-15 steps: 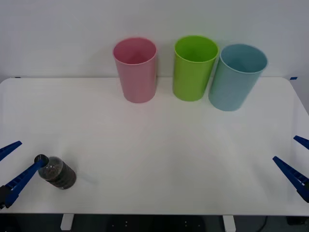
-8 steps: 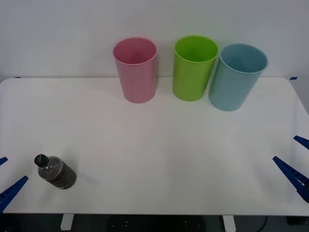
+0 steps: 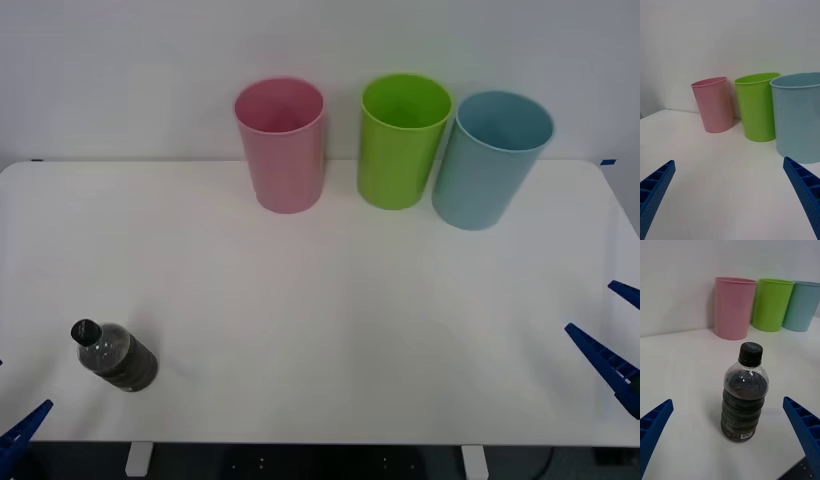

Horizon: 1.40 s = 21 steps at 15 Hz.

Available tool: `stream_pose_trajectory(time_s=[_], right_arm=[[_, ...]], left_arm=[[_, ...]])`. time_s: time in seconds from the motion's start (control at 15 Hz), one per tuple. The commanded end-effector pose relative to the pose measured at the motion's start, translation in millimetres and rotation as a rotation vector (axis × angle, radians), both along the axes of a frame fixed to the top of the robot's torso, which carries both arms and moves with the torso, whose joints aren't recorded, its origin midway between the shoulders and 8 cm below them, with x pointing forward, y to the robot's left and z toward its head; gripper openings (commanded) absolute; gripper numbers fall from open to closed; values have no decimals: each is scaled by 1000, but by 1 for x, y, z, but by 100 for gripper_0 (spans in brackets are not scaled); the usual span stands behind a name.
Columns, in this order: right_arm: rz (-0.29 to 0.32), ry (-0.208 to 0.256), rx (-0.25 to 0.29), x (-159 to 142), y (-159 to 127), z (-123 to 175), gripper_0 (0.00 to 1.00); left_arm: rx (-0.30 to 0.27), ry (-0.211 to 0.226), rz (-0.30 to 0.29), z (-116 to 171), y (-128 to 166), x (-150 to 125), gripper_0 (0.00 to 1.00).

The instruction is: Grasp the object on the table and drop it into the matching bin: aluminum can to the light blue bin, PET bottle to the pink bin.

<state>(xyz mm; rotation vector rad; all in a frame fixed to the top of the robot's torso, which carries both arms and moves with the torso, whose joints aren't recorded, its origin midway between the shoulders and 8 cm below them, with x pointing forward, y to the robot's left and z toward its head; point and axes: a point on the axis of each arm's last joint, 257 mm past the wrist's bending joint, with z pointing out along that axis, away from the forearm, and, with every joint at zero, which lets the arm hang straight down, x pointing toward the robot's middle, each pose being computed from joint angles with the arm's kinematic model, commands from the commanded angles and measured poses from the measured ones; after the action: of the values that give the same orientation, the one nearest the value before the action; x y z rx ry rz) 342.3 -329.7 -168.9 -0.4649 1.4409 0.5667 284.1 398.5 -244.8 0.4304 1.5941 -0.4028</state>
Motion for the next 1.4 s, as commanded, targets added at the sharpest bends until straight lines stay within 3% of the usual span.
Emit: stream_pose_trajectory(time_s=[0.07, 0.33, 0.93, 1.4], right_arm=[[0, 0, 0, 0, 0, 0, 100], [0, 0, 0, 0, 0, 0, 100], [0, 0, 0, 0, 0, 0, 100], [0, 0, 0, 0, 0, 0, 100]], left_arm=[[30, 34, -10, -16, -3, -7, 100], [33, 69, -4, -37, -8, -4, 100], [-3, 56, -71, -60, -41, 38, 100], [20, 34, -89, -70, -54, 71, 100]])
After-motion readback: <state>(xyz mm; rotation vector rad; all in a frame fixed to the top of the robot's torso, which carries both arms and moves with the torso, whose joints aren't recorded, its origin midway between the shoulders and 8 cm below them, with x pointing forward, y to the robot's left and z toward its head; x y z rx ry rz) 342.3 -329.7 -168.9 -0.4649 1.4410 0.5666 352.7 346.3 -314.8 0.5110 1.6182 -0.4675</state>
